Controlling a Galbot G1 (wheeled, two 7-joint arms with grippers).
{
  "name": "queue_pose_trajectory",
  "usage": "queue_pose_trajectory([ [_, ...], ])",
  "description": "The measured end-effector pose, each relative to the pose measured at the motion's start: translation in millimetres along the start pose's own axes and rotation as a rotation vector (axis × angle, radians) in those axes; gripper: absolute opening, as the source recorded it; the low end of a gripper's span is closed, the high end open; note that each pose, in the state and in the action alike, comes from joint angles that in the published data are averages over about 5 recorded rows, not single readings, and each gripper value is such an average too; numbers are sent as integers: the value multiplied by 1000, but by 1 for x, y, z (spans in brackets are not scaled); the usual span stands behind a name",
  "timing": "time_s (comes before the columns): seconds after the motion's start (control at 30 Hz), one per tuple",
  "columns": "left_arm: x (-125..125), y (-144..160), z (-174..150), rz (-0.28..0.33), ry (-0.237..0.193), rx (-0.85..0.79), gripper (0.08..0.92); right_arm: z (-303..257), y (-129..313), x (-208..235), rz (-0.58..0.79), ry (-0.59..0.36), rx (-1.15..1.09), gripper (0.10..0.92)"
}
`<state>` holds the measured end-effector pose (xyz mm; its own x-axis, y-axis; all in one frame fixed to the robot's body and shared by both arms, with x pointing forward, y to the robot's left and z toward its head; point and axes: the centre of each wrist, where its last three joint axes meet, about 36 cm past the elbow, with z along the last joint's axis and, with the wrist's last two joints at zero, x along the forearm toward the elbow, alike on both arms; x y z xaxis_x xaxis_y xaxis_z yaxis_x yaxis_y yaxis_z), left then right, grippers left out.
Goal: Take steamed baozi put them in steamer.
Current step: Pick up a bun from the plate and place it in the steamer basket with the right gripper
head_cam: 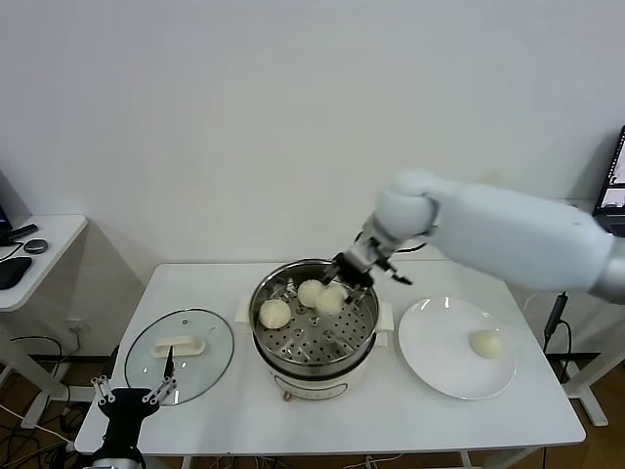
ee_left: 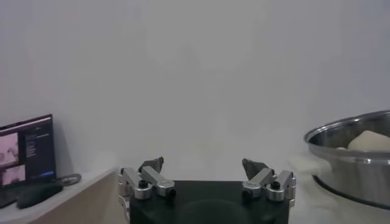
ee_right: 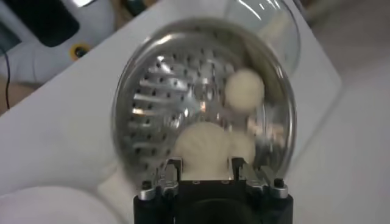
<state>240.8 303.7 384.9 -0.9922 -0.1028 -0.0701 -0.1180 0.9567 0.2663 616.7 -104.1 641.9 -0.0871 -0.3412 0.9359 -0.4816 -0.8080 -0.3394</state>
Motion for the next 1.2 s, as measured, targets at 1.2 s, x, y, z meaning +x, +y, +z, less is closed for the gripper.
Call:
queue_pose_trajectory([
  [1.2,-1,4,5,-21,6,0,823,-32,-34,-54,-106,-41,471,818],
])
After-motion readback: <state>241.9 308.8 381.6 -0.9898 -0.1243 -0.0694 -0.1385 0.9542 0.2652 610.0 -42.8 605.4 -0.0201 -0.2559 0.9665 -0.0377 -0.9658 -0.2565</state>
